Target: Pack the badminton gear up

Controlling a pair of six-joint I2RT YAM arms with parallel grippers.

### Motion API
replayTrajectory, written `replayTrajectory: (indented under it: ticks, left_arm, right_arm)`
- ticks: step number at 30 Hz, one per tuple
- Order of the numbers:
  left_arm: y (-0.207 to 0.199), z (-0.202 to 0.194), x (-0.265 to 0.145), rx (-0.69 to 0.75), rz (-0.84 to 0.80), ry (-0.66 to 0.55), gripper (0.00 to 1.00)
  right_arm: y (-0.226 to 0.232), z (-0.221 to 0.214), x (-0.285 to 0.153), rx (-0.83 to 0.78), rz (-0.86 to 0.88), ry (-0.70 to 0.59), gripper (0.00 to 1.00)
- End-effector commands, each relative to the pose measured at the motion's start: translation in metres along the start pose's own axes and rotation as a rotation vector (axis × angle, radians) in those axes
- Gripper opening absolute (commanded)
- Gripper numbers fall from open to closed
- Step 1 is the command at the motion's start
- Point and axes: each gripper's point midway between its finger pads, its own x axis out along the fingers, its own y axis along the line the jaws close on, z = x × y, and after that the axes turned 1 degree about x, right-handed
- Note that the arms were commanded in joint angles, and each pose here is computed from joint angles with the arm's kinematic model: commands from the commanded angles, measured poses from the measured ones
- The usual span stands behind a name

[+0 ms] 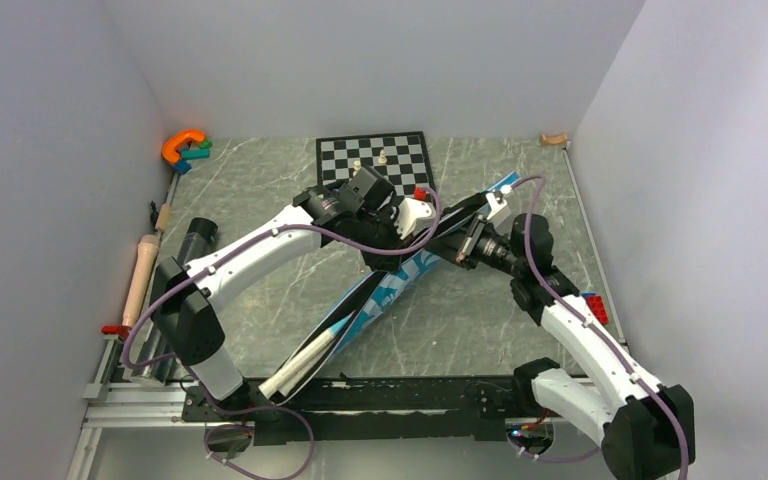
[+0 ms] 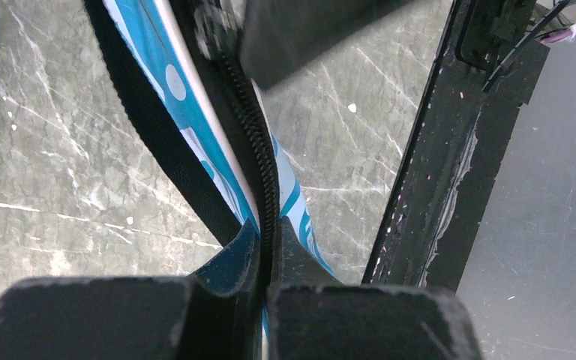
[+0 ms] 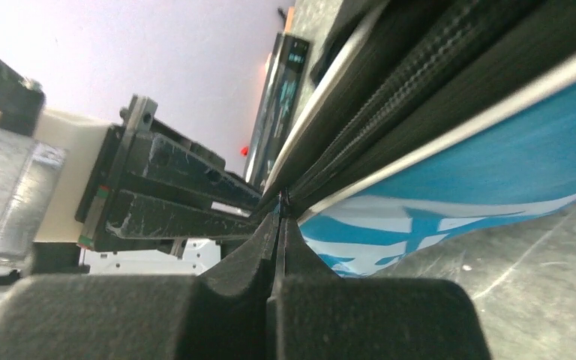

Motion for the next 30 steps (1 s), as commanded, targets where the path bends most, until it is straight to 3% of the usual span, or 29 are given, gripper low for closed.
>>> replayTrajectory:
  ticks: [1, 5, 8, 11, 14, 18, 24, 30]
  left_arm:
    - [-0.003, 0.046, -0.009, 0.087, 0.003, -0.136, 0.00]
    - [0.000, 0.047, -0.005, 0.077, 0.005, -0.131, 0.02]
    - [-0.005, 0.045, -0.003, 0.070, -0.022, -0.124, 0.19]
    - [-0.010, 0.041, -0.003, 0.056, -0.058, -0.129, 0.54]
    - [-0.015, 0.038, -0.007, 0.041, -0.102, -0.144, 0.71]
    - [-0.008, 0.038, -0.019, 0.017, -0.137, -0.177, 0.74]
    - [0.022, 0.068, -0.040, -0.042, -0.136, -0.270, 0.75]
    - [0.036, 0.081, -0.015, -0.111, -0.153, -0.254, 0.70]
  right_arm:
    - [0.025, -0.027, 0.018, -0.006, 0.090, 0.055, 0.00]
    - [0.029, -0.054, 0.031, -0.013, 0.083, 0.115, 0.00]
    - [0.025, -0.058, 0.029, -0.019, 0.055, 0.106, 0.00]
    - [0.018, -0.058, 0.026, -0.028, 0.025, 0.097, 0.00]
    - [0.011, -0.062, 0.028, -0.016, 0.013, 0.107, 0.00]
    - [0.006, -0.066, 0.029, -0.007, 0.006, 0.116, 0.00]
    - [0.007, -0.068, 0.031, -0.028, -0.006, 0.114, 0.00]
    - [0.015, -0.072, 0.036, -0.054, -0.002, 0.113, 0.00]
